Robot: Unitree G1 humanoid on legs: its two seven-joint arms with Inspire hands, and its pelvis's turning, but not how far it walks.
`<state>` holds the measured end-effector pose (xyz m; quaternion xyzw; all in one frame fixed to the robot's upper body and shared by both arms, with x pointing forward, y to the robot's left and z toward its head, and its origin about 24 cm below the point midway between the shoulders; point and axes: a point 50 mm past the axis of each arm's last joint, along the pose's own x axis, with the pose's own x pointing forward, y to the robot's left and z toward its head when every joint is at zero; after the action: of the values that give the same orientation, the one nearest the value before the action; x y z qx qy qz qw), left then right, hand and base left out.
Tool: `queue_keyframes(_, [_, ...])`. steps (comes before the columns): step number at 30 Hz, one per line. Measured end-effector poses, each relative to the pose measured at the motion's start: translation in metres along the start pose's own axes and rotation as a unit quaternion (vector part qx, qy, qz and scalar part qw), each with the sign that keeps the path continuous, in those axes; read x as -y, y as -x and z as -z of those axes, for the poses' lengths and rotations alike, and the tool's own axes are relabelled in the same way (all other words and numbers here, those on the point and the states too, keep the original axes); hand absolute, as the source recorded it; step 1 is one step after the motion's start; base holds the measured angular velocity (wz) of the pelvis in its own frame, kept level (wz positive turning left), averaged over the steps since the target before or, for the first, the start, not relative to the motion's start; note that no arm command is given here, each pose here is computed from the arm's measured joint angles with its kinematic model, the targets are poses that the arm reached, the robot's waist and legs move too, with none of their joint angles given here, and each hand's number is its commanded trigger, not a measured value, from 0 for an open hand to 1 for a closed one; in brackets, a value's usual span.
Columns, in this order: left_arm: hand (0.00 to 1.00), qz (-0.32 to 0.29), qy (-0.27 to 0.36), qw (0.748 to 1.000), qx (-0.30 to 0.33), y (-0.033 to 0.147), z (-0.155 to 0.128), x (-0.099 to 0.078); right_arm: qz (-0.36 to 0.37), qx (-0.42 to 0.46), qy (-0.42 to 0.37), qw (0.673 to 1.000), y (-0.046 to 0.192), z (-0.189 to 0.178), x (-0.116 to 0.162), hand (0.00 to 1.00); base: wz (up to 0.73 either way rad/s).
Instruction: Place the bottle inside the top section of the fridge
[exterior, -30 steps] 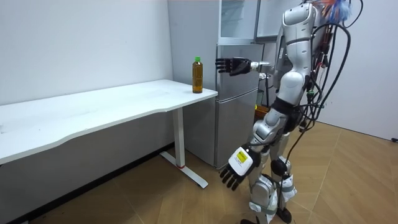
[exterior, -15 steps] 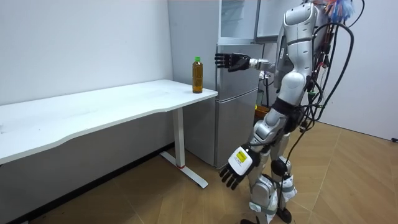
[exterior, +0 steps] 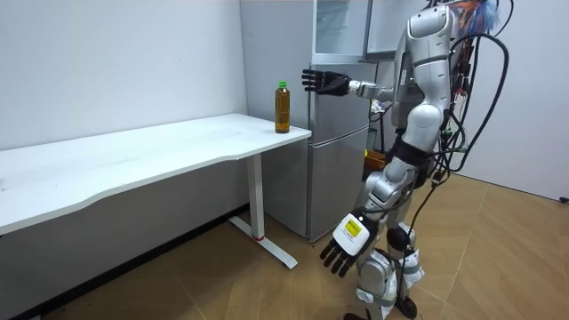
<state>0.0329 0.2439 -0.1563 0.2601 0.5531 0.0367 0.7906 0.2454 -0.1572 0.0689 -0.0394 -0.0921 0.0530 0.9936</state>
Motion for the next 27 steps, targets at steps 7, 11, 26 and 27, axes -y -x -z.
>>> queue_keyframes(7, [0.00, 0.001, 0.003, 1.000, 0.004, -0.001, -0.003, 0.000, 0.032, -0.014, 0.012, 0.999, -0.009, 0.008, 0.005, 0.00, 0.02])
queue_keyframes(11, [0.00, 0.002, 0.003, 1.000, 0.004, -0.001, -0.003, 0.001, 0.054, -0.002, 0.018, 0.998, -0.017, 0.006, 0.008, 0.00, 0.04])
queue_keyframes(26, [0.00, -0.006, 0.000, 1.000, 0.012, -0.002, -0.009, 0.000, 0.081, 0.019, 0.034, 0.996, -0.025, 0.000, 0.010, 0.00, 0.00])
queue_keyframes(27, [0.00, -0.006, 0.000, 1.000, 0.013, -0.002, -0.010, 0.000, 0.084, 0.021, 0.033, 0.996, -0.025, -0.001, 0.010, 0.00, 0.00])
